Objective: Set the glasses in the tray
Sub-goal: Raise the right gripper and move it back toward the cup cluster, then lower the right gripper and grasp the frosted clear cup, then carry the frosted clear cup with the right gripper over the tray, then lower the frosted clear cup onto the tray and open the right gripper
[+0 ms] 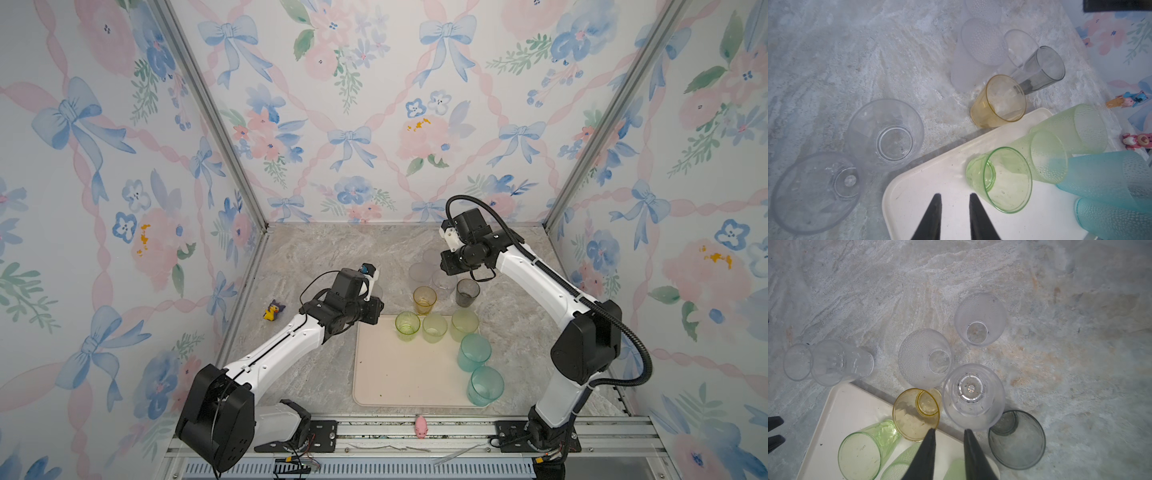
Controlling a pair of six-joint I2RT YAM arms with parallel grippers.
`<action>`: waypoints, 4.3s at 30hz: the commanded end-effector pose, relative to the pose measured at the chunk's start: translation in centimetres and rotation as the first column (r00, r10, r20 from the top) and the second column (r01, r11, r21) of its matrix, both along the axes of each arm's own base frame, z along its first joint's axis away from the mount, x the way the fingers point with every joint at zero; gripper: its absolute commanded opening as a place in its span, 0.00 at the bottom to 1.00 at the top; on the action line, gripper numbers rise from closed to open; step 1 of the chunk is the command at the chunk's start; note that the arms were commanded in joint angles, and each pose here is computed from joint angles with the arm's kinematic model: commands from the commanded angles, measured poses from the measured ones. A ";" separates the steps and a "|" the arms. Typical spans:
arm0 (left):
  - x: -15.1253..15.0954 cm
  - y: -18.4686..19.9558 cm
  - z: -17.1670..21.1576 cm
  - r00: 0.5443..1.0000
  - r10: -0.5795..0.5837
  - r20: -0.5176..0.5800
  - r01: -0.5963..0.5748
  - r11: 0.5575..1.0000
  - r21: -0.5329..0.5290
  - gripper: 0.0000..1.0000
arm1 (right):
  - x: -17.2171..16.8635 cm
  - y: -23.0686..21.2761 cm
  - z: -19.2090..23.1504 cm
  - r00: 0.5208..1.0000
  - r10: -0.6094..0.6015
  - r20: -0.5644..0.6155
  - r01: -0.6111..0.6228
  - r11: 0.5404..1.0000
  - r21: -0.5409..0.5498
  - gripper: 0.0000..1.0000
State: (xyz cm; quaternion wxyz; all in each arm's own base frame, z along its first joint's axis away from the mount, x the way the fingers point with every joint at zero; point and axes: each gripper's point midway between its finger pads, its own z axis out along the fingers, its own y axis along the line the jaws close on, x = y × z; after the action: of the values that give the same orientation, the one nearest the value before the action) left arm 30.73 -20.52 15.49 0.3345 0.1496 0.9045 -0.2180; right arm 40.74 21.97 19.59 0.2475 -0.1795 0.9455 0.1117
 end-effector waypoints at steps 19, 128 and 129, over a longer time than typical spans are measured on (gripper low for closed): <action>0.5 0.4 0.5 1.000 -0.020 0.017 0.020 0.999 0.025 0.25 | 2.2 3.1 -5.7 0.988 0.052 -0.143 -0.066 0.994 -0.092 0.29; 0.1 -0.5 3.4 0.994 -0.010 0.105 0.010 1.000 0.005 0.26 | -20.6 1.3 -8.4 0.970 0.210 -0.121 -0.237 0.928 -0.288 0.00; 0.0 -0.5 3.4 0.994 -0.013 0.105 0.012 1.000 0.006 0.26 | -20.6 1.1 -8.5 0.971 0.206 -0.123 -0.234 0.928 -0.289 0.00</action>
State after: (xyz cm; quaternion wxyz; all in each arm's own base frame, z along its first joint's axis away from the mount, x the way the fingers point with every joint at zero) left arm 30.80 -21.15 18.63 0.3801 0.1696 0.8834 -0.2150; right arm 19.65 23.55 11.51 0.1561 -0.3278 0.9317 0.0082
